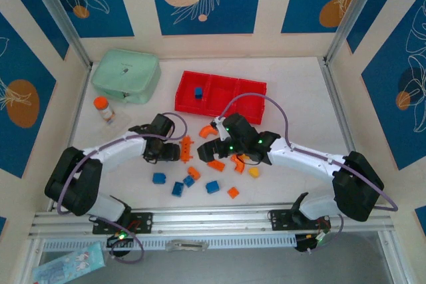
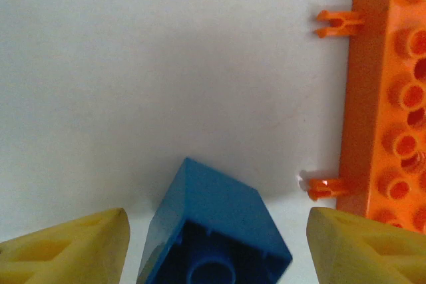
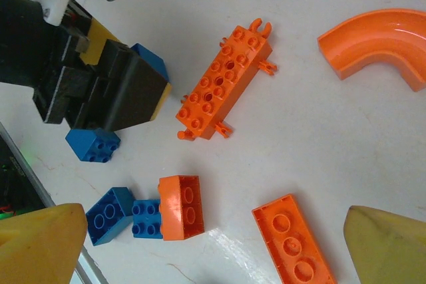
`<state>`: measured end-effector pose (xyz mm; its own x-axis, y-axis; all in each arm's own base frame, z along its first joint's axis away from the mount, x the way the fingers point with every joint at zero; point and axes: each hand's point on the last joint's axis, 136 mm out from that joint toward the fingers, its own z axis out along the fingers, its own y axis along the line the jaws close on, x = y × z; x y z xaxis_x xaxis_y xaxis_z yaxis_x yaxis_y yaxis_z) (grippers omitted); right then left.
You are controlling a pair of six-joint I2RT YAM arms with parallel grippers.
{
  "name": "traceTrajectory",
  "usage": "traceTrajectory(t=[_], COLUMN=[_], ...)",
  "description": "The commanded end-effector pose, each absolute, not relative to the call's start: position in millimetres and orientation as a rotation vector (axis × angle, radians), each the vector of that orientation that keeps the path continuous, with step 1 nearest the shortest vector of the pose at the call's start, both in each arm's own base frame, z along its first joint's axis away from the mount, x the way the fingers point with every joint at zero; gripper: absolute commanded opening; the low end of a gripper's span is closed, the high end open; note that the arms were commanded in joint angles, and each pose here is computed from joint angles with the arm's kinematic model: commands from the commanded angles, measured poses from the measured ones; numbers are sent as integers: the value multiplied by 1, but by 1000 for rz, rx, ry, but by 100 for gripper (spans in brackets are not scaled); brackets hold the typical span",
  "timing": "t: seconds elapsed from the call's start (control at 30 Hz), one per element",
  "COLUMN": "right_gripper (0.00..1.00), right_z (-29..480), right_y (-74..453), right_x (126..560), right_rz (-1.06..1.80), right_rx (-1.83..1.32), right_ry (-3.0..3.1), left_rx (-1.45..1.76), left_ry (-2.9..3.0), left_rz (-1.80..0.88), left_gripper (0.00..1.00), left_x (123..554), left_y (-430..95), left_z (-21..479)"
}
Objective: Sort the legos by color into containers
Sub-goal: Pick up the lego from the center of the table.
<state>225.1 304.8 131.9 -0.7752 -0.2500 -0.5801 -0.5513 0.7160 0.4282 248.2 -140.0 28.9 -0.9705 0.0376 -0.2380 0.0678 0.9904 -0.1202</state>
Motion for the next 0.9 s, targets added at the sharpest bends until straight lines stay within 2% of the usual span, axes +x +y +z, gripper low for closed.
traceTrajectory(t=[0.0, 0.4, 0.67, 0.87], right_gripper=[99, 99, 99, 99], right_z=[131, 135, 149, 161], right_y=[301, 294, 283, 265], right_x=[226, 234, 244, 261], right_rz=[811, 827, 872, 849], right_rx=[-611, -564, -497, -435], right_ry=[2422, 2412, 2385, 2368], left_rx=[80, 70, 73, 91], left_ry=[2891, 2871, 2786, 2659], left_rz=[-164, -138, -165, -200], left_gripper=[67, 45, 42, 41], left_x=[255, 255, 267, 306], left_y=[-143, -138, -141, -158], left_z=[22, 28, 62, 108])
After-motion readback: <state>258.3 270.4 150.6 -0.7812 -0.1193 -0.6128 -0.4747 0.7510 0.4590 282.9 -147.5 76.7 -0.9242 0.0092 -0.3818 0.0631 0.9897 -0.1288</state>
